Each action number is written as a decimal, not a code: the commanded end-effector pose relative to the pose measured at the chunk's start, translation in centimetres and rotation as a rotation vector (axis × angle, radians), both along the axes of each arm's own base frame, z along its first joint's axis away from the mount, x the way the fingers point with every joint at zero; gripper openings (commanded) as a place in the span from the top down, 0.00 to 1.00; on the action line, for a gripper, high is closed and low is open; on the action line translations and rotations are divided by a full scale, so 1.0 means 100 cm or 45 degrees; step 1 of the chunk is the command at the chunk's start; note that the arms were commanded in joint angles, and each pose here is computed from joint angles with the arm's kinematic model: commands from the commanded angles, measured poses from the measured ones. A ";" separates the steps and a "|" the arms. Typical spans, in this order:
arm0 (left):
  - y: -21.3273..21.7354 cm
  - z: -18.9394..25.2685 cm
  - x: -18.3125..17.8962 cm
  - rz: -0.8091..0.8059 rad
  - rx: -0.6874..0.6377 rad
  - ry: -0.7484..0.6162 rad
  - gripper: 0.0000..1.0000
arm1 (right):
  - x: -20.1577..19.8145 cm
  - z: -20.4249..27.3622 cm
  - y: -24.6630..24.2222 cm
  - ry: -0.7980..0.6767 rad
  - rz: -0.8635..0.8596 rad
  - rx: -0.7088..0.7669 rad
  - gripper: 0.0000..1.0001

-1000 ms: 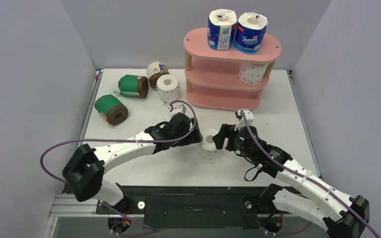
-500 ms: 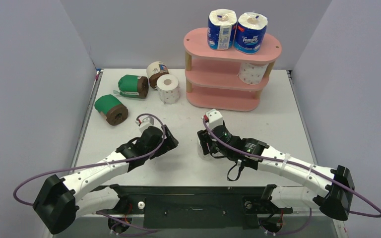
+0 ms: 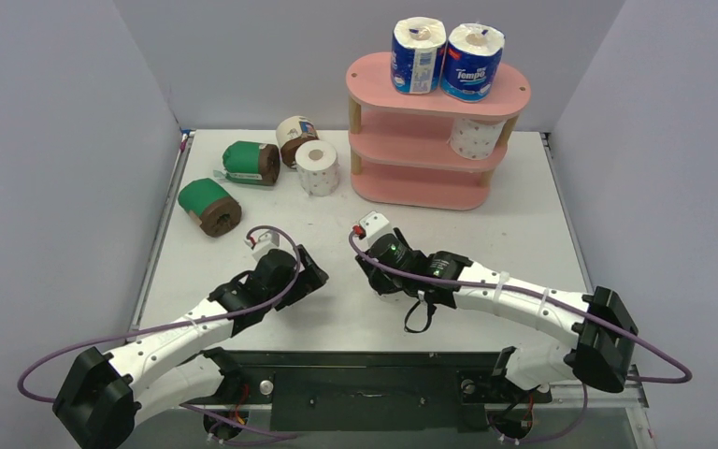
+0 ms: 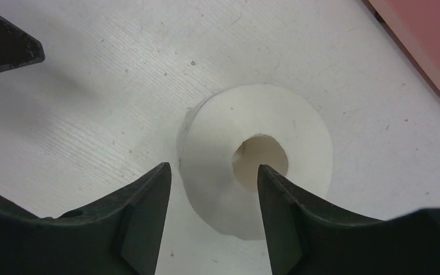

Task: Place and organize the paper towels onto the shelf
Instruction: Pick up the paper towel from the center of the board.

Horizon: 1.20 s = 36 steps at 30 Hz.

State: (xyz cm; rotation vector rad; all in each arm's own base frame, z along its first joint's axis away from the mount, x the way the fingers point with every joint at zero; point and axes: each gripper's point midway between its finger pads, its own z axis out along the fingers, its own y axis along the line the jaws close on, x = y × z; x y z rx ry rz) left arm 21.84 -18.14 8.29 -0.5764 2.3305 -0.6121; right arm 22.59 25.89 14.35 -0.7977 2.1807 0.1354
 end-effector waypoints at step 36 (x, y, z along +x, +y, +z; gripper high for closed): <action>-0.023 0.042 0.037 -0.036 -0.127 -0.123 0.06 | 0.071 0.104 -0.052 -0.170 -0.267 -0.004 0.83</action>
